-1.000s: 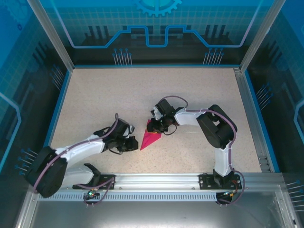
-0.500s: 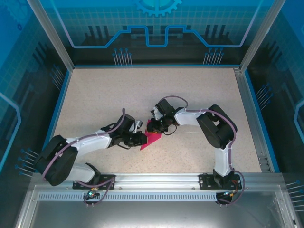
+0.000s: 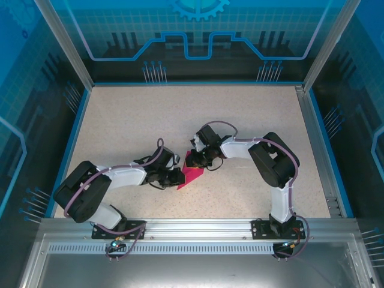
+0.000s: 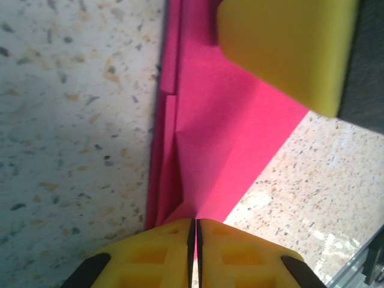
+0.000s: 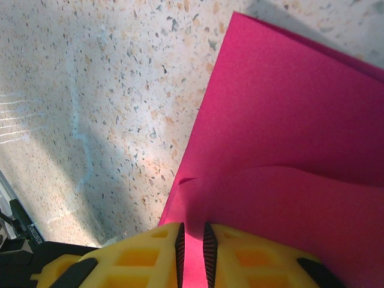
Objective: Fold a paper plane with a square sheet of paper (pick it up from the middle)
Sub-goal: Fourth fold the wing at the center of the table.
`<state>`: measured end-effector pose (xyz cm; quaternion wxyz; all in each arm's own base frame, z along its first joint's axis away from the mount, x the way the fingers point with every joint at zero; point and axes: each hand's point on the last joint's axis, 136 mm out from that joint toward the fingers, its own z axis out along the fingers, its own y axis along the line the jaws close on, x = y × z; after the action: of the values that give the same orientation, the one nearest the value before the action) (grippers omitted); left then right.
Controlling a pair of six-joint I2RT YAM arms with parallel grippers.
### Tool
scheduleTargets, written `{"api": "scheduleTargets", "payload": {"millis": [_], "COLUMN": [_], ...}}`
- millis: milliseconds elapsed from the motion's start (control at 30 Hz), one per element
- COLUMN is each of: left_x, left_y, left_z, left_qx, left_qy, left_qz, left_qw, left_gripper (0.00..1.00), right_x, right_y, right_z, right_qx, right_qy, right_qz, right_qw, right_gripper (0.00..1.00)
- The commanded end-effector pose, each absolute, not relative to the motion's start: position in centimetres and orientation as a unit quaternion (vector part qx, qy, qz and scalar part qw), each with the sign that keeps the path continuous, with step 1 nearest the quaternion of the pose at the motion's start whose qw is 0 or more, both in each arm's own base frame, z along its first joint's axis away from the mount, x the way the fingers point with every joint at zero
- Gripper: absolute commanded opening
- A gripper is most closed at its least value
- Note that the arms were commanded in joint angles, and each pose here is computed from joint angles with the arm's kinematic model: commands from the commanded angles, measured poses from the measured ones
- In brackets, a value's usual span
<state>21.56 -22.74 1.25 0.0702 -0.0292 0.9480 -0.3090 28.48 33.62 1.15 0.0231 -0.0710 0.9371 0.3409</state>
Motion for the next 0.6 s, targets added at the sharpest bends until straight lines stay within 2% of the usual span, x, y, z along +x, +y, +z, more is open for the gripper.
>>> {"api": "scheduleTargets", "payload": {"millis": [0,267,567], "left_x": [19.3,17.1,16.2], "left_y": [-20.6,-18.5,-18.4], "left_z": [-1.4,-3.2,-2.4], "left_qx": [-0.033,-0.048,-0.049], "left_qy": [0.964,0.976,0.971], "left_qz": [-0.259,-0.214,-0.233], "left_qw": [0.037,0.003,0.003], "left_gripper": [0.14,0.11,0.12], "right_x": [26.9,26.8,26.6], "right_y": [30.2,30.1,29.9], "right_z": [-4.3,-4.5,-5.0], "right_qx": [-0.047,-0.046,-0.044], "right_qy": [0.969,0.97,0.971], "right_qz": [0.242,0.24,0.236], "right_qw": [-0.011,-0.014,-0.017], "right_gripper": [0.21,0.21,0.2]}}
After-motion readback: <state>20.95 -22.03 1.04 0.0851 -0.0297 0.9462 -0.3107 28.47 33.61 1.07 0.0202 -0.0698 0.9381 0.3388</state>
